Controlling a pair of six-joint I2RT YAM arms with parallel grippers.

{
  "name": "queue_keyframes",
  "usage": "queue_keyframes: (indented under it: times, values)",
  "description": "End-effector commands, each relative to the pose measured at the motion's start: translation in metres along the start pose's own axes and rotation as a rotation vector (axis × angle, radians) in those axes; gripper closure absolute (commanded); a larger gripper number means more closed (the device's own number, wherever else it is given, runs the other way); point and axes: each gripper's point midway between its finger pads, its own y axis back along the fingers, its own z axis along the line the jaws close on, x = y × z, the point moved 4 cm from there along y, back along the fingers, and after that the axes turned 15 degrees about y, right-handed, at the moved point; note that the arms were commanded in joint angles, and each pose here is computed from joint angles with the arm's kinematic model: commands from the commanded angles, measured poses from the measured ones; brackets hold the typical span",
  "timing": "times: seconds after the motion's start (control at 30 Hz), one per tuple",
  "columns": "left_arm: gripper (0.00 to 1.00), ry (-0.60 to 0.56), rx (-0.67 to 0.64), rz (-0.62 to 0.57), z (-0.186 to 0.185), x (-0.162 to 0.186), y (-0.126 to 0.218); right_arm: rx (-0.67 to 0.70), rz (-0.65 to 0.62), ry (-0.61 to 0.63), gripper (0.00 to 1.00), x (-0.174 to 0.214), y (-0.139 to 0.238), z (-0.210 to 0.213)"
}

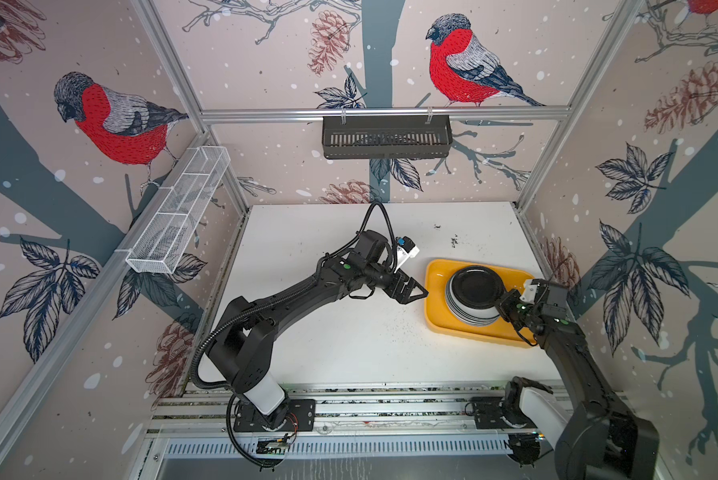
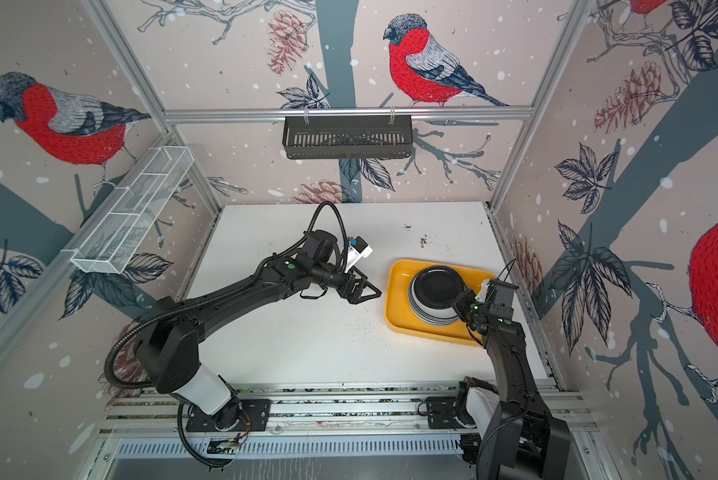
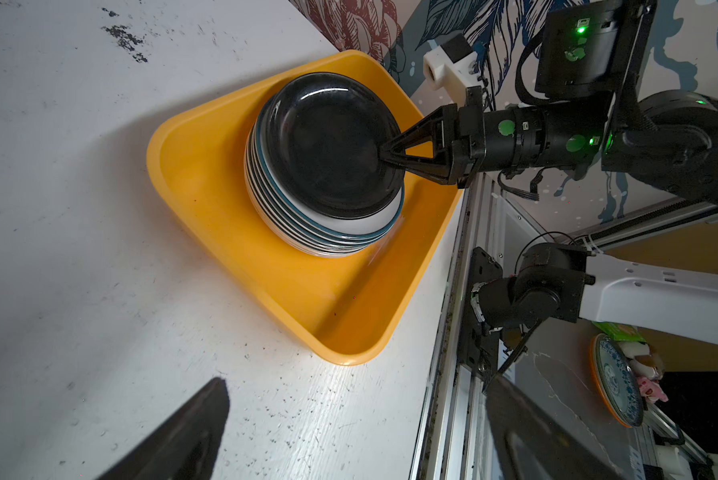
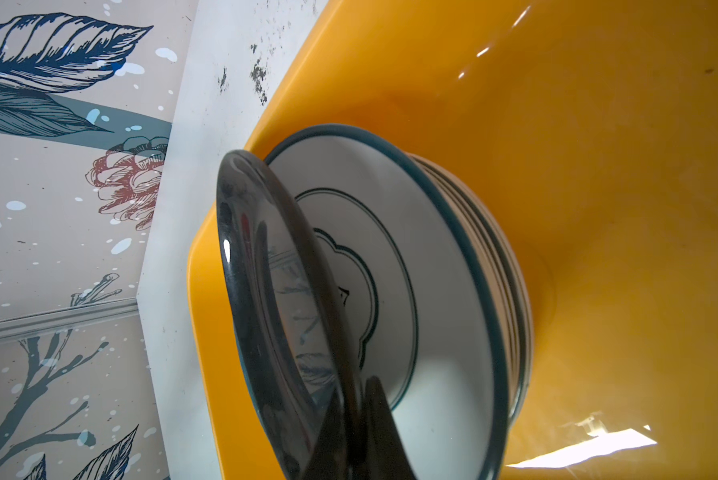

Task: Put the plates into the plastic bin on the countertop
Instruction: 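Open the left gripper while the right gripper lowers the black plate onto the stack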

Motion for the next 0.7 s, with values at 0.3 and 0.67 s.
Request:
queue_keyframes:
  times: [0.3, 0.67]
  values:
    - [0.03, -0.026, -0.026, -0.01, -0.0003, -0.0032, 0.0014, -0.004, 0.011, 0.013, 0.86, 0.0004, -0.0062, -0.005]
    - [0.03, -0.025, -0.045, -0.007, 0.0025, -0.0024, 0.0007, 0.029, 0.015, 0.022, 0.75, -0.0009, -0.0083, -0.0099]
